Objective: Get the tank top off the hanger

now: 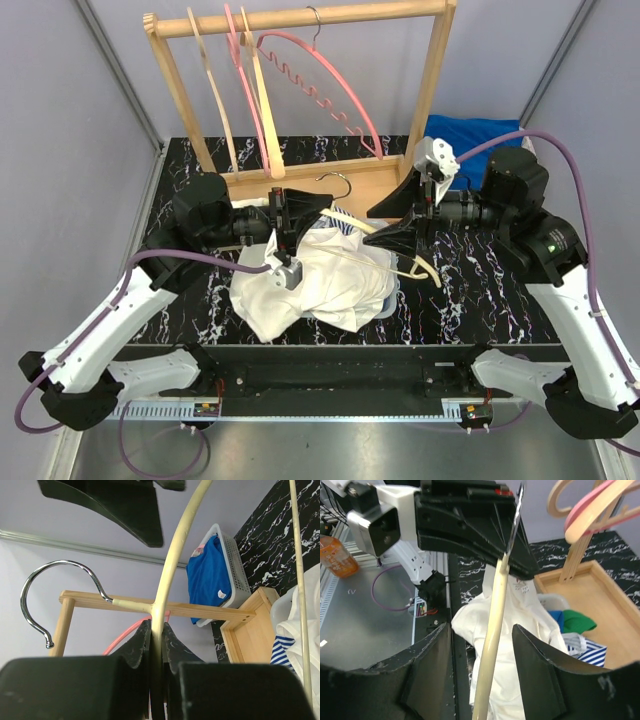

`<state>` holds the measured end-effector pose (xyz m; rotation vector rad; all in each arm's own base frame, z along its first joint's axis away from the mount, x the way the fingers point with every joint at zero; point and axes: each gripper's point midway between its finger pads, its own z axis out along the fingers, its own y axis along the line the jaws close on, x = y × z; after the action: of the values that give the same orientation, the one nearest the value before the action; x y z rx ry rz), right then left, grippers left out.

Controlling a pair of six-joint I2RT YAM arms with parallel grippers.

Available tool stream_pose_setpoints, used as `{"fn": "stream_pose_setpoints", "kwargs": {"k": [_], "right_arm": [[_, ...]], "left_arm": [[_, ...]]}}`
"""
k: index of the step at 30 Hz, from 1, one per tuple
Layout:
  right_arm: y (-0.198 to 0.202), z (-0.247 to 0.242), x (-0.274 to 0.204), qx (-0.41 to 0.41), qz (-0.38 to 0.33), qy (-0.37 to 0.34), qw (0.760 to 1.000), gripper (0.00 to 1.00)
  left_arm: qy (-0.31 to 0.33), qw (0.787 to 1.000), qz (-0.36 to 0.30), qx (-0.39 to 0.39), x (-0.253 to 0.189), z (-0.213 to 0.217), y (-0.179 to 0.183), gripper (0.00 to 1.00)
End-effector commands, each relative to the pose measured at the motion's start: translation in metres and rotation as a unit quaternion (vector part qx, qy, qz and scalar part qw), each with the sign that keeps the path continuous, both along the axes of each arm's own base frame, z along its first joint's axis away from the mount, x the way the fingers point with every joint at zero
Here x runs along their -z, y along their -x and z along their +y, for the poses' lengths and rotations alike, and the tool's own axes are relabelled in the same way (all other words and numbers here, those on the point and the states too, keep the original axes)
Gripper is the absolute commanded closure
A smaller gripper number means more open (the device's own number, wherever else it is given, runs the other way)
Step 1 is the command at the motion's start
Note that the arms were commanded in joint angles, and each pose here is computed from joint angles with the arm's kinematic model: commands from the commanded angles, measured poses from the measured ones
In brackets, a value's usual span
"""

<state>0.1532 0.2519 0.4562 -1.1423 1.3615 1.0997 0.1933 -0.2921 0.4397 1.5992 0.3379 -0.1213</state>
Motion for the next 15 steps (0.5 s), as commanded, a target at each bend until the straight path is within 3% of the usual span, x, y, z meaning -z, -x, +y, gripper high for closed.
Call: {"fn": "stream_pose_setpoints", "kwargs": {"k": [1, 15], "right_arm": [[0.002, -0.003, -0.004, 0.012, -0.005, -0.015, 1.0, 0.39], [-0.005, -0.006, 0.008, 0.038, 0.018, 0.002, 0.999, 0.47]], "left_arm": [[0.055, 0.996, -0.067, 0.008, -0.051, 0.0, 0.007, 1.0], [0.064, 0.996, -0.064, 0.002, -0.058, 0.001, 0.012, 1.0]]}}
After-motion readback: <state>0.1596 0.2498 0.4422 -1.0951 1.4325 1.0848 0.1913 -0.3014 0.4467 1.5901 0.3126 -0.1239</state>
